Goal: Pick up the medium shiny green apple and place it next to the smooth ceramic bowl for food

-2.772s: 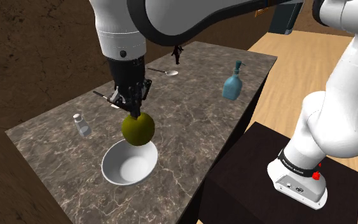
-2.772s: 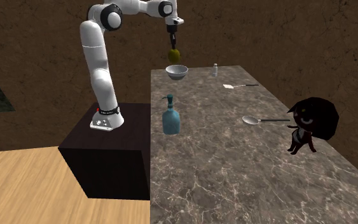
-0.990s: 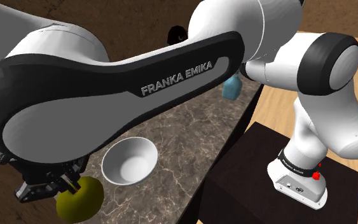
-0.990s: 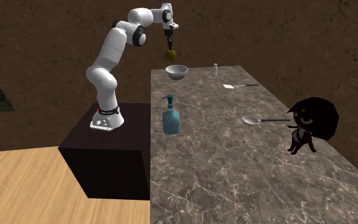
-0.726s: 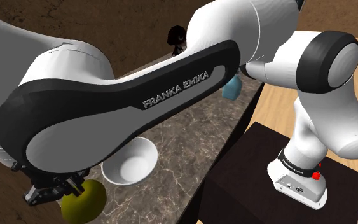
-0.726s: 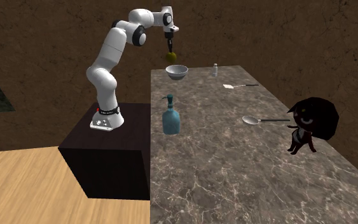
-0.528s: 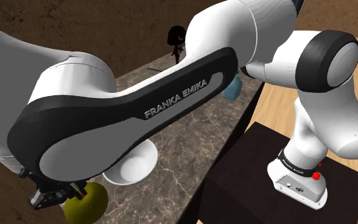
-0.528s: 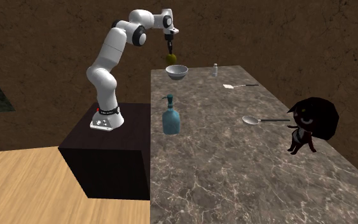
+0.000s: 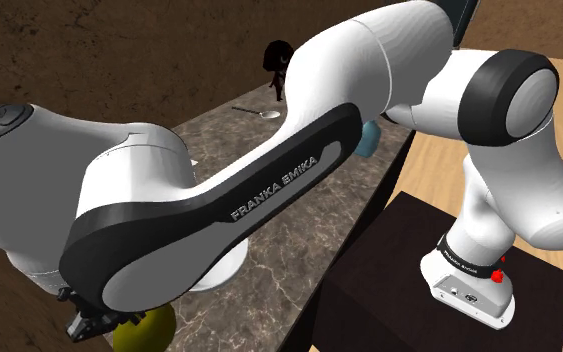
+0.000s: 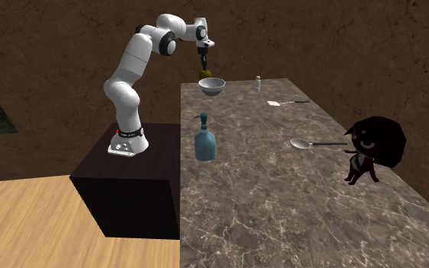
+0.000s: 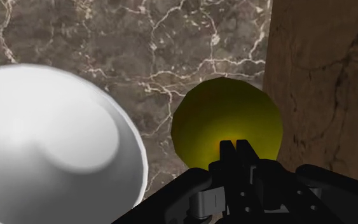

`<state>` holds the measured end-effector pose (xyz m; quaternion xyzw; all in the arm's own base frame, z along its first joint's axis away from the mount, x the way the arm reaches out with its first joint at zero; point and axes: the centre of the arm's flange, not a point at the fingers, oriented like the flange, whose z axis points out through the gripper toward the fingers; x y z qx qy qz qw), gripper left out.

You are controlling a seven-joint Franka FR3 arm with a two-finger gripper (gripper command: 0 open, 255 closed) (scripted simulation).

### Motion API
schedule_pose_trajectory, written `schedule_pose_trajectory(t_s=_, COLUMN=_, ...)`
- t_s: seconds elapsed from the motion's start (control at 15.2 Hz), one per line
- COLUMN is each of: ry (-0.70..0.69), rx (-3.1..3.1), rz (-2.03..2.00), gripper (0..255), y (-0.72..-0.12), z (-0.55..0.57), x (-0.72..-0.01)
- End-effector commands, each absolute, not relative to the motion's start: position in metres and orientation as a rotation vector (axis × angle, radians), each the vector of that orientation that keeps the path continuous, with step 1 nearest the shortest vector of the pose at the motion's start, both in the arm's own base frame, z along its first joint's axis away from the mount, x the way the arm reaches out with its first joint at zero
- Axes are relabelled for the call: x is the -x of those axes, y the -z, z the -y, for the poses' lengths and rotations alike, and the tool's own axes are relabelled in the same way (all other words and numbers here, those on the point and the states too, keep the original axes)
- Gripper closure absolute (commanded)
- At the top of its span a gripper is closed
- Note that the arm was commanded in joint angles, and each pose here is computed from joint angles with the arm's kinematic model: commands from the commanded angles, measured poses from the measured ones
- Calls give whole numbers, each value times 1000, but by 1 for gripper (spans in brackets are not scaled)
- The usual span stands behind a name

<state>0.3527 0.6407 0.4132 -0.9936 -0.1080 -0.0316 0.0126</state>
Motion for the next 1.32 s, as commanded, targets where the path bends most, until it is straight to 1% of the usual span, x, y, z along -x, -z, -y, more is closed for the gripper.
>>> schedule_pose_trajectory(t_s=0.0, ry=99, rx=3096, rz=337, gripper=255, y=-408, z=-640, x=-352)
schedule_pose_trajectory(t_s=0.46, ry=99, rx=3096, rz=337, gripper=255, y=-408, z=-640, x=-352)
schedule_pose_trajectory(t_s=0.53, ry=99, rx=3096, rz=337, gripper=0, y=-408, z=-640, x=-352)
schedule_pose_trajectory(t_s=0.86, ry=99, rx=3096, rz=337, gripper=0, y=-408, z=-640, x=-352)
schedule_pose_trajectory(t_s=1.12, ry=99, rx=3096, rz=337, gripper=0, y=-458, z=-638, x=-349)
schedule_pose_trajectory(t_s=1.25, ry=99, rx=3096, rz=337, gripper=0, y=-458, z=-638, x=-349)
